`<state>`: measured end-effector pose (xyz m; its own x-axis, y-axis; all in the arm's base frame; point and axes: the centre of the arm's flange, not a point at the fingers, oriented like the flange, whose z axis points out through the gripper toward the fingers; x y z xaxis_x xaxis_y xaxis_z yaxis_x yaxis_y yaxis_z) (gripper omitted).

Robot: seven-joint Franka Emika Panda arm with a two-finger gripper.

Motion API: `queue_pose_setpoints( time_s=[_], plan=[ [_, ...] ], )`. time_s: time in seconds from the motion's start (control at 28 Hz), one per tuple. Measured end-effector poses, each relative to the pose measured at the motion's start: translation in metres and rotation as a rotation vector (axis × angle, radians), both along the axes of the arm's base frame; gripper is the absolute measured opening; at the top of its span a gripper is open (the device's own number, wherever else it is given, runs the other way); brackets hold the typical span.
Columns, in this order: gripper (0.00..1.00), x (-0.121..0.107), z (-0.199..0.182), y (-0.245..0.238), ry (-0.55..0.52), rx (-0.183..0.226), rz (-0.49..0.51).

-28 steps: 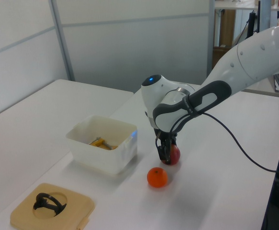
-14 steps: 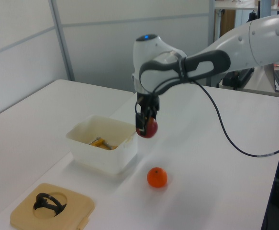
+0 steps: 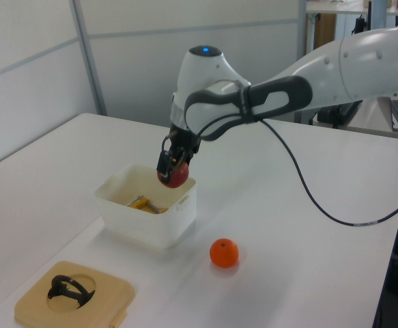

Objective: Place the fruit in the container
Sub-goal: 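Lower the apple into the container and open the gripper, then move the gripper over the orange and lower onto it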

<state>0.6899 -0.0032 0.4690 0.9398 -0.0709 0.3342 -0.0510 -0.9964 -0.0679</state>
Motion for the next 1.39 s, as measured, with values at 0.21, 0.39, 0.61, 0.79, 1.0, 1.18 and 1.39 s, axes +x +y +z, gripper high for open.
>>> queue_pose_setpoints(
  time_s=[0.21,0.39,0.61,0.79,1.0,1.18,1.39],
  plan=[
    [0.90,0.009,-0.028,0.009,0.011,0.002,0.002],
    [0.94,0.010,-0.031,0.011,0.013,0.003,0.001],
    [1.00,0.013,-0.015,0.011,-0.015,0.002,0.002],
    [1.00,0.002,-0.004,0.011,0.044,-0.003,0.009],
    [1.00,-0.026,-0.001,0.017,0.179,-0.033,0.071],
    [1.00,-0.054,-0.015,0.027,0.256,-0.053,0.136],
    [1.00,-0.082,-0.056,0.043,0.357,-0.118,0.203]
  ],
)
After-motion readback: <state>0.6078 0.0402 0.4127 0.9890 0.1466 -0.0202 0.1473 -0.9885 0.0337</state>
